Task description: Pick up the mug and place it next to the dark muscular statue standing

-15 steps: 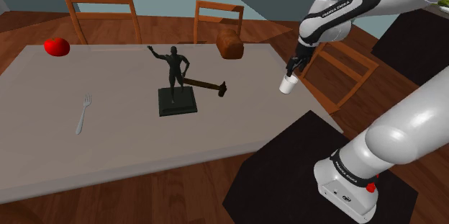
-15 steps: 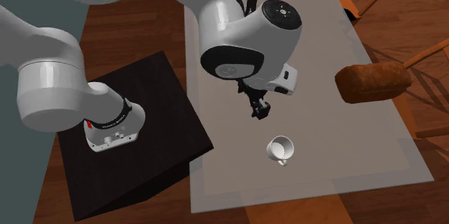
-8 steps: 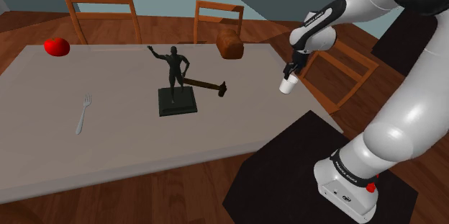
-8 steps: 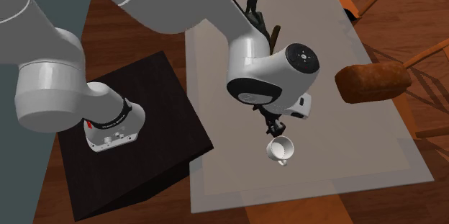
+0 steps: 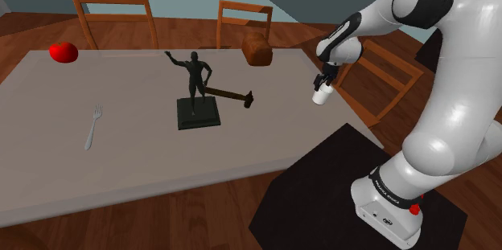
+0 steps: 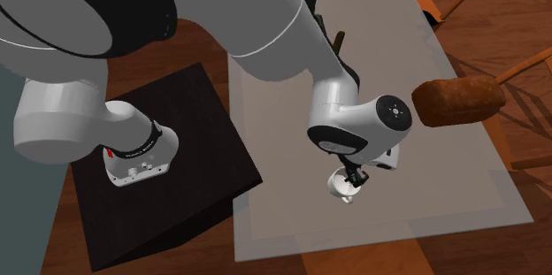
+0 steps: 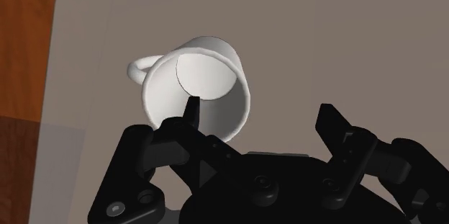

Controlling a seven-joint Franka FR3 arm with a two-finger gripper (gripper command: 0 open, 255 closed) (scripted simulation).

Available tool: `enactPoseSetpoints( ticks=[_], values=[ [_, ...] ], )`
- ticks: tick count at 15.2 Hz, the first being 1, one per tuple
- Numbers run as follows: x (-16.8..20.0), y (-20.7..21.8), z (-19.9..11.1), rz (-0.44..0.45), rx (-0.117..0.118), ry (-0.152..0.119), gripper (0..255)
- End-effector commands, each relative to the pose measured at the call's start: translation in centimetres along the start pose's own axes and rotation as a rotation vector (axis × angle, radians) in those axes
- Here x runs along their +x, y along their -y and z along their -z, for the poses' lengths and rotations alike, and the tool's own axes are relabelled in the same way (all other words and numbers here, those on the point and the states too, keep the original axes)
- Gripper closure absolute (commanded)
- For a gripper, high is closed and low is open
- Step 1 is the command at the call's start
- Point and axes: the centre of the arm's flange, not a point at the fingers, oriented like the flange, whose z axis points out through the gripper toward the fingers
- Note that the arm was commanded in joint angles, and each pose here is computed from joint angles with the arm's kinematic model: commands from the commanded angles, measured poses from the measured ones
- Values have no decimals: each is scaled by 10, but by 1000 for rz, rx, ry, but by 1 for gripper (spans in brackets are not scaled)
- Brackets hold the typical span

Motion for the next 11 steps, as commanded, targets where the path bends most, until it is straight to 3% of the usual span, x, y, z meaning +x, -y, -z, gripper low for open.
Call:
enactPoseSetpoints(
  ticks=[1,7,11],
  values=[
    [3,-8,-14,0,-1,-1,0],
    [3,-8,-46,0,-1,-1,0],
    [3,-8,-49,0,-1,-1,0]
  ],
)
